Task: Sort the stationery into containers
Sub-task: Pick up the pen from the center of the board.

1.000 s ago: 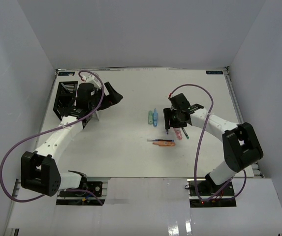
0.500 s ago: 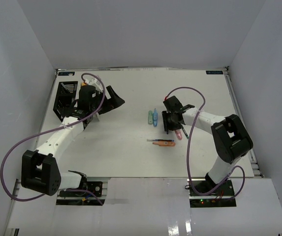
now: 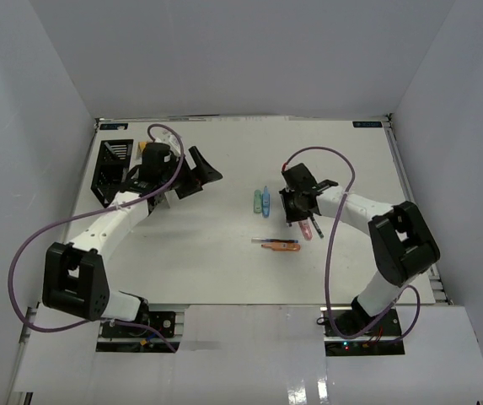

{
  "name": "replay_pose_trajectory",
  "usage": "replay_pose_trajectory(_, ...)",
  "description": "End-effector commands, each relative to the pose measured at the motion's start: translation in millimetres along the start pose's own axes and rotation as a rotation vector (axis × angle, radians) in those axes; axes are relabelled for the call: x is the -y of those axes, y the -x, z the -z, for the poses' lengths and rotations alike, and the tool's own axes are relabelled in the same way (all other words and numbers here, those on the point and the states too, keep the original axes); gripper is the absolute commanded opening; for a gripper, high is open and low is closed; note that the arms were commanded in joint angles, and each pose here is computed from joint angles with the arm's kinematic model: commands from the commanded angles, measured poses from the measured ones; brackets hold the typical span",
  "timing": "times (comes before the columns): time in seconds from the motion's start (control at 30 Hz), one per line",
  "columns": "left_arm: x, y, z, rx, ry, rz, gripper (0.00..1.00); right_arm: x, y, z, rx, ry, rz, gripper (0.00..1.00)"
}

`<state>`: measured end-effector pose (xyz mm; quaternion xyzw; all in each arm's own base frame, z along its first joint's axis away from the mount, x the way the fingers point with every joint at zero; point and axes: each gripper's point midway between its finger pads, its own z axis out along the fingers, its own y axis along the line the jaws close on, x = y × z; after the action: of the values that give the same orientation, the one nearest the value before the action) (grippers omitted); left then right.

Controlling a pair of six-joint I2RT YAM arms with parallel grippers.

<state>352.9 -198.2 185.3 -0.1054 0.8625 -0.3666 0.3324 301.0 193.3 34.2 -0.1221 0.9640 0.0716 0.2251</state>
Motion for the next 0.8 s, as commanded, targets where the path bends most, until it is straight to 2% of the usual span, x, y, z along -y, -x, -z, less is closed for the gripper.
replay_pose_trajectory(0.0,47,11,6,-0.010,-0.128,0.003,0.98,-23,41,47,0.199,0.126,0.068,0.08)
replay_pose_trajectory(0.23,102,17,0,-0.023,-0.288,0.008,0.98,-80,63,118,0.386,0.445,0.189,0.08)
replay_pose_trajectory(0.33,123,24,0,0.000,-0.344,0.001,0.97,-95,74,142,0.463,0.525,0.205,0.08)
replay_pose_trajectory(0.5,145,18,-8,-0.022,-0.382,-0.013,0.94,-108,79,159,0.487,0.592,0.209,0.08)
replay_pose_trajectory(0.6,151,8,-13,-0.041,-0.388,-0.023,0.86,-111,78,161,0.490,0.611,0.205,0.08)
replay_pose_trajectory(0.73,146,-5,-23,-0.060,-0.360,-0.016,0.71,-115,79,162,0.490,0.636,0.202,0.08)
replay_pose_trajectory(0.77,147,-7,-24,-0.056,-0.354,-0.019,0.62,-116,79,162,0.488,0.640,0.203,0.08)
